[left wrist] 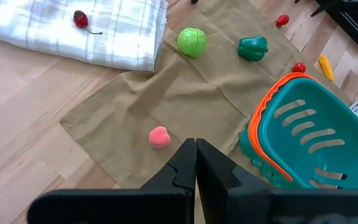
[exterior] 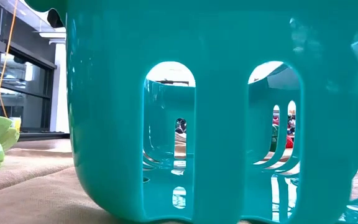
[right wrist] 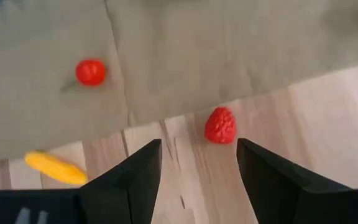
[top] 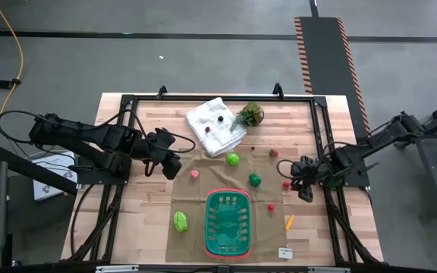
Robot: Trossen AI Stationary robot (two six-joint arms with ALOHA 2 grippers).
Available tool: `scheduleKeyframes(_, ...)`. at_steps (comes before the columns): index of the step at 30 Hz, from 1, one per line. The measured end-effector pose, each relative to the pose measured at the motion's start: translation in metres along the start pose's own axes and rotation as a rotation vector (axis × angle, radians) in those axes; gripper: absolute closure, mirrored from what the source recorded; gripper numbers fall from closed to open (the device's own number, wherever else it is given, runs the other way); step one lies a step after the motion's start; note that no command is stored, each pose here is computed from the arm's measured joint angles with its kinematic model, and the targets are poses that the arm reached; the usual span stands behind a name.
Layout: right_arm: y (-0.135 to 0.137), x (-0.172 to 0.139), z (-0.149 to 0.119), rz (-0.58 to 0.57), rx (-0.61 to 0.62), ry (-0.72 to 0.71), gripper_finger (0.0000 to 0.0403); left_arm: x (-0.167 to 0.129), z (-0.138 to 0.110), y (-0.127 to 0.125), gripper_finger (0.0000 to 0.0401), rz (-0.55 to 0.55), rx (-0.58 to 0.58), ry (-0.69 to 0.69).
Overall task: Pick and placing Produce into tupperware
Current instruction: Put the red raspberry into the blue bin
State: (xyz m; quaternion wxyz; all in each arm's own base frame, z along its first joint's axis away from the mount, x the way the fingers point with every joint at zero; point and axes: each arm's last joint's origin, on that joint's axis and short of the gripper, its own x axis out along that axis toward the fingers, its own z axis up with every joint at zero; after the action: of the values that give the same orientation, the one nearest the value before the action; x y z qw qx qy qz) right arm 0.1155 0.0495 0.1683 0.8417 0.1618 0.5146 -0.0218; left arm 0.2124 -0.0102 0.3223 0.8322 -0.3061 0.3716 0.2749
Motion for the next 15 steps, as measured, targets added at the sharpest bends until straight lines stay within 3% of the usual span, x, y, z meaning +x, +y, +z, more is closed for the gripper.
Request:
scheduleKeyframes(7,0.002,0.015,-0.001,-0.105,-0.029,0.058,0.0203,0.0,0.0,0.0,0.04,0.001,0.0,0.0)
scheduleKeyframes(15,0.007,0.029,0.003,-0.135,-0.034,0.062,0.0203,0.0,0.0,0.0,0.04,0.001,0.0,0.0)
